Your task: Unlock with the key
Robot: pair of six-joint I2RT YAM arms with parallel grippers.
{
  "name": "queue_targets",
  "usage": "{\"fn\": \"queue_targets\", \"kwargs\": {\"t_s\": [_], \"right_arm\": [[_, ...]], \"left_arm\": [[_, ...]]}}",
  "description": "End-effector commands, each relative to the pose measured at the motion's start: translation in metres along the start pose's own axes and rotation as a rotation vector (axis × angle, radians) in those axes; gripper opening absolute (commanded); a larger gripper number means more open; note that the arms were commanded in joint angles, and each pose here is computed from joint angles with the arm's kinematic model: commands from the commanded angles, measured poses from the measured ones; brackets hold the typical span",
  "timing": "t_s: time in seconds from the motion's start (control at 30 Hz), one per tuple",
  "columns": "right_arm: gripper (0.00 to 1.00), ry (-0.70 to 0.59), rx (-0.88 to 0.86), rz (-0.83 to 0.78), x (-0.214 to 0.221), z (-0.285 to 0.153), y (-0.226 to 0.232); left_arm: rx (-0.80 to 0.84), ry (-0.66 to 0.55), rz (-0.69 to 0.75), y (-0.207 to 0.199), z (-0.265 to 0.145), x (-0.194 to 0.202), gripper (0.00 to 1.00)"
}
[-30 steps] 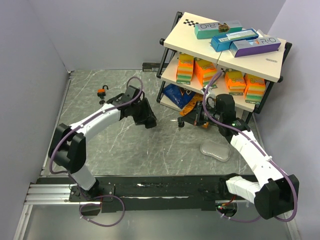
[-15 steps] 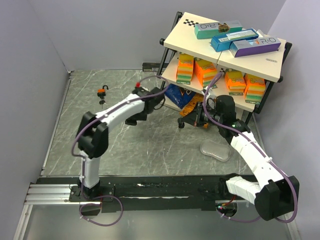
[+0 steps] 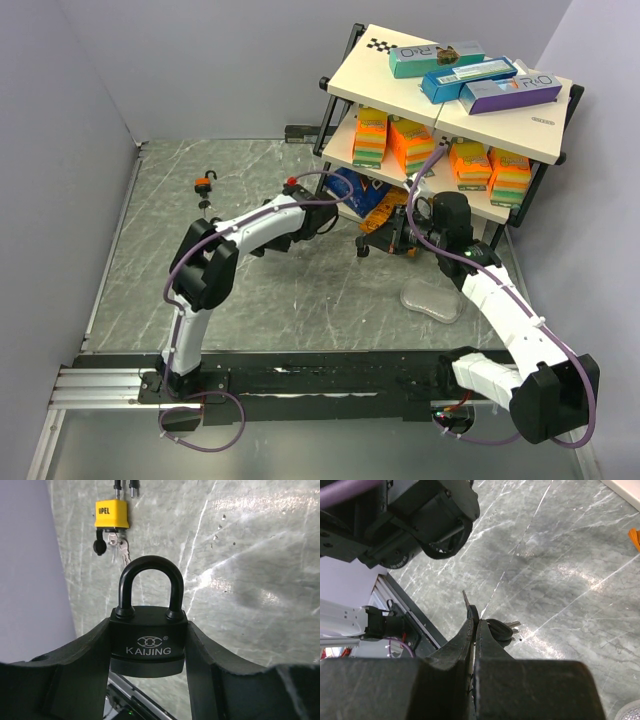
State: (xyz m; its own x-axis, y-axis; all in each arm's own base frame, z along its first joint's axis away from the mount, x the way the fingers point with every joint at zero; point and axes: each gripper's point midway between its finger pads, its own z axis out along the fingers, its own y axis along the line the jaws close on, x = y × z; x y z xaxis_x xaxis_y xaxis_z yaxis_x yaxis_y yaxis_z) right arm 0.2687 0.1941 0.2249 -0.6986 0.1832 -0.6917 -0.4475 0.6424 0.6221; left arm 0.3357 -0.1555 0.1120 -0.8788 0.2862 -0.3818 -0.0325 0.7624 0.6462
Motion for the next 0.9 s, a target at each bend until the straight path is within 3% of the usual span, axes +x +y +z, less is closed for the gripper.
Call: {"fn": "queue_targets", "kwargs": {"t_s": [0.0,0.13,0.6,0.77,0.87], "right_arm": [[0.0,-0.041,-0.026,-0.037,-0.009,-0.003,0.009],[0.0,-0.04,-0.01,-0.036,-0.007,-0.003,0.006],[0.0,-0.034,0.003,-0.033,-0.004,-0.004,0.003],[0.0,-0.036,0.007,-0.036,-0.005,-0.004,0.003],[0.0,-0.034,0.005,-0.035,-0.006,-0.003,0.003]], "left_arm": [[-0.029,-0.011,0.097,0.013,-0.004,0.005,0.01],[0.172,0.018,-0.009,-0.025,-0.004,0.004,0.01],[0.521,0.201,-0.326,-0.095,0.028,0.012,0.01],[0.512,0.218,-0.342,-0.102,0.036,0.02,0.01],[0.534,0.242,-0.345,-0.109,0.038,0.024,0.06]]}}
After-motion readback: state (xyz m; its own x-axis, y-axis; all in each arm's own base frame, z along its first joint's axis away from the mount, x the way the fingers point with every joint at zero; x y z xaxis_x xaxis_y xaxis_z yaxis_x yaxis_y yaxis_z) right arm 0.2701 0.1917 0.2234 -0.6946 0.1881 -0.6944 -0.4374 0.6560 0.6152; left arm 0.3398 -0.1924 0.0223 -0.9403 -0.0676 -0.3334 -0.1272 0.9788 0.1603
